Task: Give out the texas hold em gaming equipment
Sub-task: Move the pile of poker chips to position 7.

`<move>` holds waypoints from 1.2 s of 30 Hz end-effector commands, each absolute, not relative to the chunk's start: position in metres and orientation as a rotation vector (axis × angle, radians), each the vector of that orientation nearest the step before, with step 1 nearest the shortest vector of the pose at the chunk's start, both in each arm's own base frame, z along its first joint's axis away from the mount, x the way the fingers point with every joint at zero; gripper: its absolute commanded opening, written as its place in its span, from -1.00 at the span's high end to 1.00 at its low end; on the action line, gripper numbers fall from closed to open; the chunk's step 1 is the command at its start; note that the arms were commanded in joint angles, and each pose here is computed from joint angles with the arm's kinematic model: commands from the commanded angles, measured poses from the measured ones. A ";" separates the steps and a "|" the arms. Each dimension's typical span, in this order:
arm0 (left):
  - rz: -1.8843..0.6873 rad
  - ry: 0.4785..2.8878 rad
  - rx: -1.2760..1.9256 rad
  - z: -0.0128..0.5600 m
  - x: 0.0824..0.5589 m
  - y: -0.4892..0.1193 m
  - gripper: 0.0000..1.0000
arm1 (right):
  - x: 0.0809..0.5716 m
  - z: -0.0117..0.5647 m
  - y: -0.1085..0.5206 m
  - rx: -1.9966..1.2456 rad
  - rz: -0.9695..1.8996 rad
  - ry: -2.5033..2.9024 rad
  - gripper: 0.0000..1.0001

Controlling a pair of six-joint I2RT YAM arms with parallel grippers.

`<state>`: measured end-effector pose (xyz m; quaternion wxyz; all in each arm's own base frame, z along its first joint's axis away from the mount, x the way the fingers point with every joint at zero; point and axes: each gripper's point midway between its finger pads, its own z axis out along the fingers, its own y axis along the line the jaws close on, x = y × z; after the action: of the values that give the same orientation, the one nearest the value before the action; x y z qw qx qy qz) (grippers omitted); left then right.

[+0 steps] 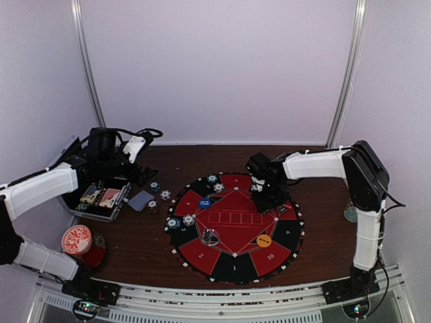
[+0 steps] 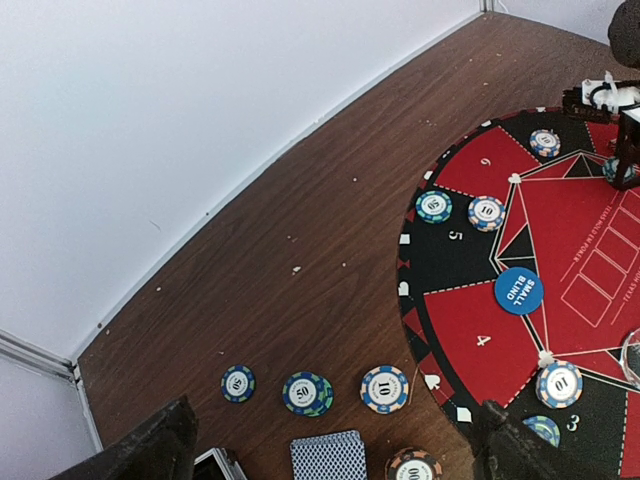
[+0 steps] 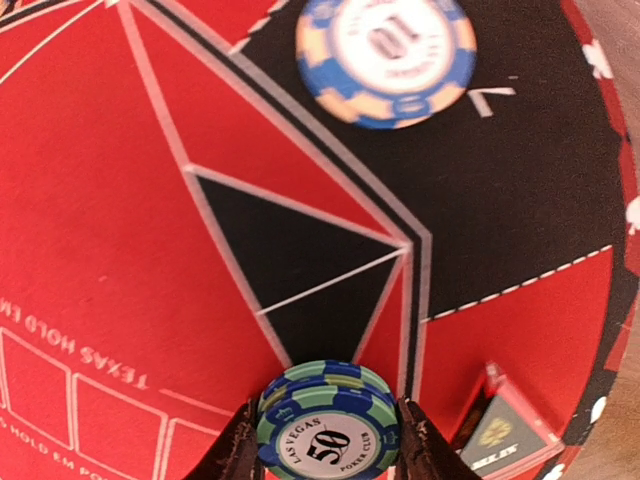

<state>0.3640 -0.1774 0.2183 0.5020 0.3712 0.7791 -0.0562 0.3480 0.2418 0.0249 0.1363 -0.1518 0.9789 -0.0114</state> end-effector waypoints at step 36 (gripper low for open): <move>-0.157 1.833 0.876 0.232 0.364 -0.179 -0.96 | 0.440 0.013 0.190 -0.184 -0.091 2.799 0.52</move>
<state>0.3635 -0.1782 0.2183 0.5017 0.3724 0.7786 -0.0586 0.4358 0.2001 0.0268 0.1769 -0.0656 0.9819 -0.0150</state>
